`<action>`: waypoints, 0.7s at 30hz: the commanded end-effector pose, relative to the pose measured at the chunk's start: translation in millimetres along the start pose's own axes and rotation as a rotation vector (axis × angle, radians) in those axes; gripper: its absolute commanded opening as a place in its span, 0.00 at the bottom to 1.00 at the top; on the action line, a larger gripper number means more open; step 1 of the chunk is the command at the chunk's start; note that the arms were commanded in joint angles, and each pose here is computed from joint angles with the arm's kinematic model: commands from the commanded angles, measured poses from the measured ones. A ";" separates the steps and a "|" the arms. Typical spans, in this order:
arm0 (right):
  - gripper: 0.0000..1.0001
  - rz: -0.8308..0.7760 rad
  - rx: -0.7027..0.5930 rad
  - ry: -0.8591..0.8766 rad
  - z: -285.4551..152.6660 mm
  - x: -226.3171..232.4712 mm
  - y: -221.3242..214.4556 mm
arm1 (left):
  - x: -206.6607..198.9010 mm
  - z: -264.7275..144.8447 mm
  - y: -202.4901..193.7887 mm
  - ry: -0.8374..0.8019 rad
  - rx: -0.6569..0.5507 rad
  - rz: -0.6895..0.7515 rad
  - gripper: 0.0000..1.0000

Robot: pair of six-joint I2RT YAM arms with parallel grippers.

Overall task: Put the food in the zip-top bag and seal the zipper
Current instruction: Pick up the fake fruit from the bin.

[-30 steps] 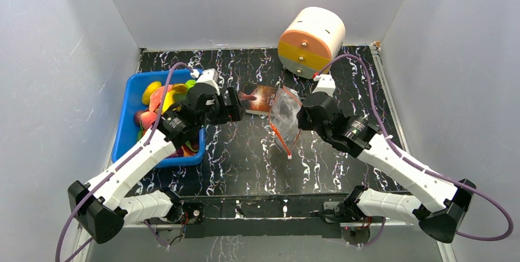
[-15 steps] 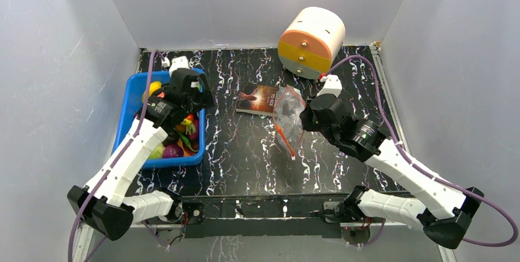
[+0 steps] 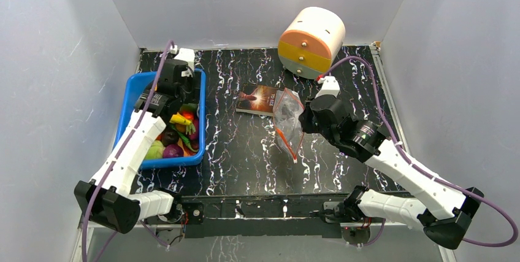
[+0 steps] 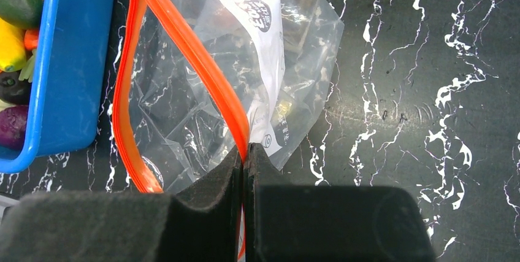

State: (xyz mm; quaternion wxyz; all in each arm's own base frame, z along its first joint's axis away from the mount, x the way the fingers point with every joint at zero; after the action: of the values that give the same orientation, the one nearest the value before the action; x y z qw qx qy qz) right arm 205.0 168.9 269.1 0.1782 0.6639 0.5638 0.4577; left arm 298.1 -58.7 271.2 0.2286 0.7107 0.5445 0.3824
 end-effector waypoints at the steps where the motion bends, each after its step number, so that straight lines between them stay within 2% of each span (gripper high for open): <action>1: 0.00 0.015 -0.045 0.062 -9.8 14.1 19.8 | -7.7 10.5 -4.5 -0.136 -0.070 0.307 0.62; 4: 0.00 0.016 -0.037 0.066 -12.0 14.8 19.7 | -13.8 3.3 1.4 -0.216 -0.144 0.369 0.67; 6: 0.00 0.018 -0.036 0.067 -13.3 14.3 19.6 | -10.8 6.6 2.5 -0.213 -0.167 0.426 0.70; 9: 0.00 0.019 -0.032 0.070 -16.0 15.0 20.9 | 5.5 22.3 2.1 -0.163 -0.138 0.466 0.67; 18: 0.00 0.009 -0.051 0.043 -26.7 14.1 33.9 | 39.4 54.8 -5.6 -0.170 -0.036 0.551 0.64; 21: 0.00 -0.002 -0.049 0.028 -28.3 11.8 34.7 | 52.3 66.3 -6.8 -0.133 -0.015 0.537 0.57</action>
State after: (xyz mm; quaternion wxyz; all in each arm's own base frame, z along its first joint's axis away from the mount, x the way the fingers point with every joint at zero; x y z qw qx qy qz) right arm 198.5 166.8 292.8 0.1684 0.6574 0.5701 0.4631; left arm 339.9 -13.9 225.4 0.1617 0.8563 0.3320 0.3610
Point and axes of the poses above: each gripper's point midway between its finger pads, its own z axis out along the fingers, its own x axis along the line the jaws close on, y = z × x, the point moved 4 cm from there along -z, back along the fingers, and after that the axes turned 10 degrees about z, right-handed, at the moved point
